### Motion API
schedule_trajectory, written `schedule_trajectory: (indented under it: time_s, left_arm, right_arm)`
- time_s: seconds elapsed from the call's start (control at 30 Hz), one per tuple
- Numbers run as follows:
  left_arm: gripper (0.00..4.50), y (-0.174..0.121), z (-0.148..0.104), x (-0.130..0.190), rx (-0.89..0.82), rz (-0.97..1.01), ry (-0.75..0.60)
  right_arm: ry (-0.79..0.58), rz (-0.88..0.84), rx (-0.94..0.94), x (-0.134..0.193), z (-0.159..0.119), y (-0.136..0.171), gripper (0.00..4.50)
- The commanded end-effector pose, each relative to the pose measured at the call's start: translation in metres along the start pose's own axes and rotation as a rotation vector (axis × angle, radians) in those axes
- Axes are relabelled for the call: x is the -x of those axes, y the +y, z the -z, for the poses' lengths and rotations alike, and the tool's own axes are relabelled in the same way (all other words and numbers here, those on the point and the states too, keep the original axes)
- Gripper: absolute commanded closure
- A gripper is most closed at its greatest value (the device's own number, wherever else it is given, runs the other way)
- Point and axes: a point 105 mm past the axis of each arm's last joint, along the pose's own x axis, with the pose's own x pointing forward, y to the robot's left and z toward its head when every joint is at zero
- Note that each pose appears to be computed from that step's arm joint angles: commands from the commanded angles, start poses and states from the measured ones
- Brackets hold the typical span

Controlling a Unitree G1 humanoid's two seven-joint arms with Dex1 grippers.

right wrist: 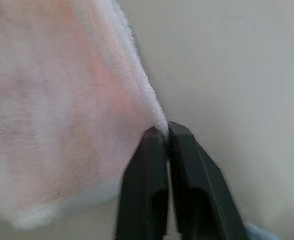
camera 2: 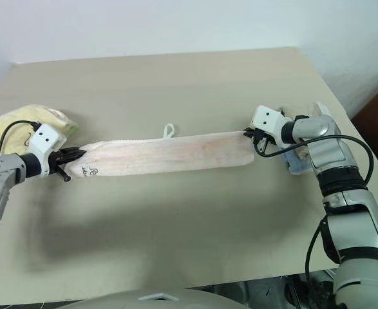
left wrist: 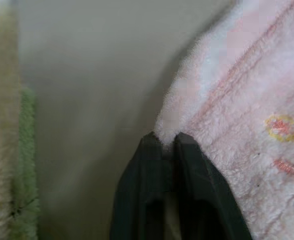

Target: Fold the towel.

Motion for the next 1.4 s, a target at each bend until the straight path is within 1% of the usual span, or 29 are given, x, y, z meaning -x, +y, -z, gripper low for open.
schedule_trajectory:
  time_s: [0.03, 0.23, 0.3, 0.33, 0.37, 0.4, 0.47, 0.53, 0.63, 0.8, 0.87, 1.0, 1.07, 1.17, 1.23, 1.3, 1.4]
  left_arm:
    - [2.74, 0.003, -0.009, 0.006, -0.011, -0.001, -0.029]
    - [0.71, 0.010, -0.015, 0.012, -0.010, -0.057, -0.073]
    - [0.02, 0.010, -0.033, 0.016, 0.042, -0.071, -0.183]
    - [0.02, 0.009, -0.039, 0.017, 0.058, -0.073, -0.218]
    - [0.02, 0.007, -0.046, 0.020, 0.089, -0.067, -0.260]
    - [0.02, 0.001, -0.052, 0.022, 0.097, -0.047, -0.287]
    - [0.02, -0.005, -0.057, 0.026, 0.105, -0.022, -0.312]
    - [0.02, -0.018, -0.059, 0.030, 0.078, 0.025, -0.311]
    - [0.02, -0.029, -0.056, 0.031, 0.017, 0.063, -0.279]
    - [0.02, -0.047, -0.064, 0.030, -0.044, 0.167, -0.289]
    - [0.02, -0.052, -0.067, 0.028, -0.065, 0.194, -0.291]
    - [0.02, -0.065, -0.073, 0.022, -0.095, 0.258, -0.304]
    - [0.02, -0.068, -0.074, 0.020, -0.098, 0.267, -0.308]
    - [0.02, -0.069, -0.075, 0.020, -0.090, 0.273, -0.314]
    - [0.02, -0.076, -0.079, 0.018, -0.090, 0.306, -0.328]
    - [0.02, -0.082, -0.081, 0.016, -0.098, 0.323, -0.335]
    - [0.02, -0.085, -0.082, 0.015, -0.091, 0.331, -0.344]
  right_arm:
    - [-0.050, 0.063, 0.030, 0.008, -0.013, -0.015, 2.80]
    - [-0.076, 0.126, 0.031, 0.025, -0.016, -0.025, 0.70]
    - [-0.124, 0.210, -0.030, 0.038, -0.022, -0.036, 0.01]
    - [-0.138, 0.235, -0.054, 0.042, -0.024, -0.039, 0.01]
    - [-0.175, 0.247, -0.126, 0.050, -0.026, -0.039, 0.01]
    - [-0.206, 0.239, -0.197, 0.056, -0.028, -0.034, 0.01]
    - [-0.235, 0.223, -0.277, 0.063, -0.030, -0.027, 0.01]
    - [-0.261, 0.193, -0.442, 0.067, -0.027, -0.004, 0.01]
    - [-0.302, 0.115, -0.857, 0.068, -0.021, 0.033, 0.01]
    - [-0.308, 0.010, -1.247, 0.062, -0.026, 0.074, 0.01]
    - [-0.299, 0.008, -1.331, 0.062, -0.027, 0.080, 0.01]
    - [-0.242, 0.040, -1.504, 0.049, -0.013, 0.098, 0.01]
    - [-0.237, 0.047, -1.542, 0.045, -0.011, 0.102, 0.01]
    - [-0.228, 0.063, -1.582, 0.042, -0.008, 0.105, 0.01]
    - [-0.228, 0.067, -1.653, 0.031, -0.009, 0.107, 0.01]
    - [-0.240, 0.081, -1.714, 0.021, -0.012, 0.103, 0.01]
    - [-0.260, 0.092, -1.766, 0.014, -0.015, 0.095, 0.01]
